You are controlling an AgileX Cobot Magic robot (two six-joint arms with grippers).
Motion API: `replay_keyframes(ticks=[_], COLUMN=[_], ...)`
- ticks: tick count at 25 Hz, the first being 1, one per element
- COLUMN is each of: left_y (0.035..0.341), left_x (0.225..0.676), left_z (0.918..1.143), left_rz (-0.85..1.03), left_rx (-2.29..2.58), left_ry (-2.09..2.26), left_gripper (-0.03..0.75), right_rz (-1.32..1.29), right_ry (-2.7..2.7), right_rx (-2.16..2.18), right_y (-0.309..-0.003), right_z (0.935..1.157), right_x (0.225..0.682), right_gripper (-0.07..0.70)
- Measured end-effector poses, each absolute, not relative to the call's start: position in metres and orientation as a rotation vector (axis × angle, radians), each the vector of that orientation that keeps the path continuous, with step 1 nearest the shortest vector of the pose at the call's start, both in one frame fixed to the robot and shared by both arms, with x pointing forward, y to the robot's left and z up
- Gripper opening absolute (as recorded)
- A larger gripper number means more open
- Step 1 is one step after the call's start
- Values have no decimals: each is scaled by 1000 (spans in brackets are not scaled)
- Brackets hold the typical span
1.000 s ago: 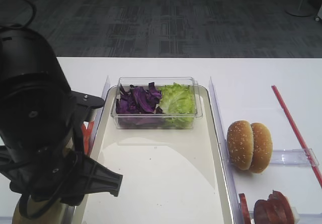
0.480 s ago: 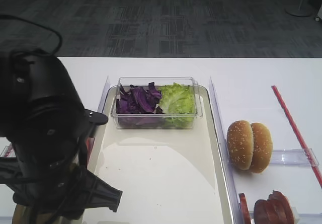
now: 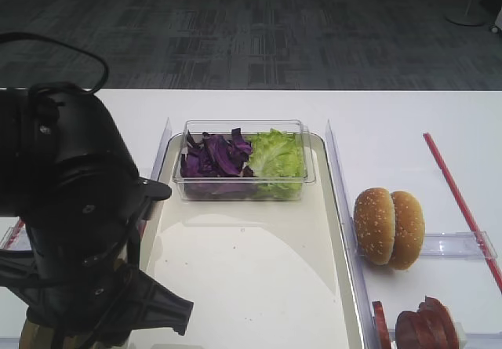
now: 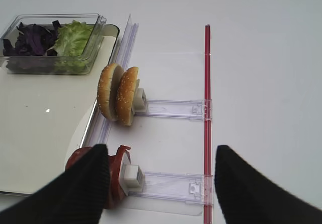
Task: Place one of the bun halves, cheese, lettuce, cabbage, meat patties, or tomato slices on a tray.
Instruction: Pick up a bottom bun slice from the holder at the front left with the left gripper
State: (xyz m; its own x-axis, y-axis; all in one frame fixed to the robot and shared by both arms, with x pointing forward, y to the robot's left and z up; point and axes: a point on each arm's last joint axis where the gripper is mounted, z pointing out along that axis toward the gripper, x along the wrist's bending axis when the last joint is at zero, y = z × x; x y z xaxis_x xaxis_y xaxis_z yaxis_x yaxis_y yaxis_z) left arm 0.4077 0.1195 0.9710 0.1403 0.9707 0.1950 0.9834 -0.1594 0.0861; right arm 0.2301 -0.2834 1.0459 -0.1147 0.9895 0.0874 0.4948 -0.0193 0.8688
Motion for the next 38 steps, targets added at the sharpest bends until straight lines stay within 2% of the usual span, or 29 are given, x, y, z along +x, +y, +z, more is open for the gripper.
replay_keyframes(ticks=[16, 32, 38], left_y=[123, 124, 121], left_x=[406, 406, 408], left_z=[972, 973, 982], left_rz=[-335, -339, -338], left_rx=[-2294, -2276, -2265], left_ry=[-1970, -1960, -1963], left_gripper=[134, 97, 96], right_rz=[1065, 1066, 1066], right_ry=[1661, 1660, 1661], right_rx=[1564, 1566, 1569], right_y=[-283, -283, -283], right_z=[1046, 1046, 1046], right_x=[230, 230, 230], right_gripper=[482, 482, 482])
